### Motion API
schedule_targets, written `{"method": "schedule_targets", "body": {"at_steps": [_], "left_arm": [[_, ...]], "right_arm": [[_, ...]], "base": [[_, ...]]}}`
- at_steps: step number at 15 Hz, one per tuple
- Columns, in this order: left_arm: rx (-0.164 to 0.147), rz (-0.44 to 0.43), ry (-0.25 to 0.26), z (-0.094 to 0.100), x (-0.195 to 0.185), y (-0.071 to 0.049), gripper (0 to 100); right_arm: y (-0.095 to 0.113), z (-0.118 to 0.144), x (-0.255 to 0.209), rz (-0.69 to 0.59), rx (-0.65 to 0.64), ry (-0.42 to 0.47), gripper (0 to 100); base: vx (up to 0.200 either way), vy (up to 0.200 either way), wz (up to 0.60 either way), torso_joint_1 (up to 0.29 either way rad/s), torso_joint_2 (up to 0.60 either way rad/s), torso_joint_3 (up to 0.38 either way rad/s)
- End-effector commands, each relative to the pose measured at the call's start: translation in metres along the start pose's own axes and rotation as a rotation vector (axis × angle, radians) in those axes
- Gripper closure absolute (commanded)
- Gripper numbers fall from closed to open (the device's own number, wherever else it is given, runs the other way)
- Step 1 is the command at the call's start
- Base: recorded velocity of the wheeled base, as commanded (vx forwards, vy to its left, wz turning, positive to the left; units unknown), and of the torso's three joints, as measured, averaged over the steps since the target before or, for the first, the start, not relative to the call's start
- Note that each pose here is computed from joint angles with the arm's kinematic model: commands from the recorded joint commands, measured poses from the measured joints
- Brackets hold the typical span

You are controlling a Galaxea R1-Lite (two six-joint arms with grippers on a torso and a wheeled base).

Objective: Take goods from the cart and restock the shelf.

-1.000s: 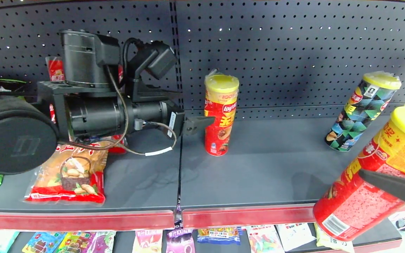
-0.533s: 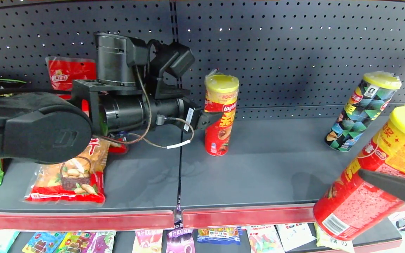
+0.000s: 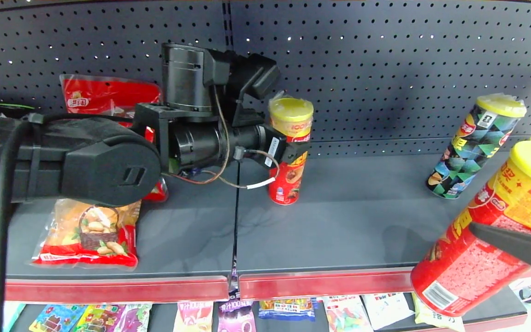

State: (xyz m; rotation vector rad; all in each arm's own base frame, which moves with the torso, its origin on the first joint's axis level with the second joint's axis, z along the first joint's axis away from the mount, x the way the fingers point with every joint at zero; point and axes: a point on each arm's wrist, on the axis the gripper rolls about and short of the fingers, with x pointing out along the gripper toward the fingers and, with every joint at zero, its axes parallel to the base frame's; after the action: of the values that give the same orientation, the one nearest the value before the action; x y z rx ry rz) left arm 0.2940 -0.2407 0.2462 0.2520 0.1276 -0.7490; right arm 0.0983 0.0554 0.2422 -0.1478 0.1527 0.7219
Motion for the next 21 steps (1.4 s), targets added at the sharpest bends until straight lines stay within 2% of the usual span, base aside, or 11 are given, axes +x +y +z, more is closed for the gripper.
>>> {"method": "schedule_targets", "body": {"at_steps": [1, 4, 7, 9, 12, 13, 17, 21], "left_arm": [[0.000, 0.017, 0.011, -0.004, 0.015, -0.002, 0], [0.001, 0.030, 0.019, -0.006, 0.023, -0.007, 0], [0.000, 0.052, 0.026, -0.009, 0.030, -0.007, 0], [0.000, 0.067, -0.009, -0.010, 0.040, -0.006, 0], [-0.002, 0.091, -0.031, -0.015, 0.053, -0.006, 0], [-0.002, 0.089, -0.029, -0.016, 0.054, -0.007, 100], [-0.006, 0.064, -0.047, -0.010, 0.049, -0.007, 100], [-0.003, -0.029, -0.082, 0.006, 0.020, -0.006, 100]], "right_arm": [[0.000, 0.000, 0.000, 0.000, 0.001, 0.001, 100], [0.000, 0.000, 0.000, -0.002, 0.002, 0.001, 100], [0.000, 0.000, 0.000, 0.000, 0.002, 0.001, 100], [0.000, 0.000, 0.000, -0.002, 0.002, 0.000, 100], [0.000, 0.000, 0.000, 0.000, 0.002, 0.000, 100], [0.000, 0.000, 0.000, -0.002, 0.002, 0.000, 100], [-0.002, 0.000, 0.000, -0.013, 0.007, 0.002, 100], [-0.002, -0.002, 0.000, -0.013, 0.008, 0.006, 100]], "base": [[0.000, 0.000, 0.00, 0.000, 0.00, 0.000], [0.000, 0.000, 0.00, 0.000, 0.00, 0.000], [0.000, 0.000, 0.00, 0.000, 0.00, 0.000], [0.000, 0.000, 0.00, 0.000, 0.00, 0.000], [0.000, 0.000, 0.00, 0.000, 0.00, 0.000], [0.000, 0.000, 0.00, 0.000, 0.00, 0.000], [0.000, 0.000, 0.00, 0.000, 0.00, 0.000], [0.000, 0.000, 0.00, 0.000, 0.00, 0.000]]}}
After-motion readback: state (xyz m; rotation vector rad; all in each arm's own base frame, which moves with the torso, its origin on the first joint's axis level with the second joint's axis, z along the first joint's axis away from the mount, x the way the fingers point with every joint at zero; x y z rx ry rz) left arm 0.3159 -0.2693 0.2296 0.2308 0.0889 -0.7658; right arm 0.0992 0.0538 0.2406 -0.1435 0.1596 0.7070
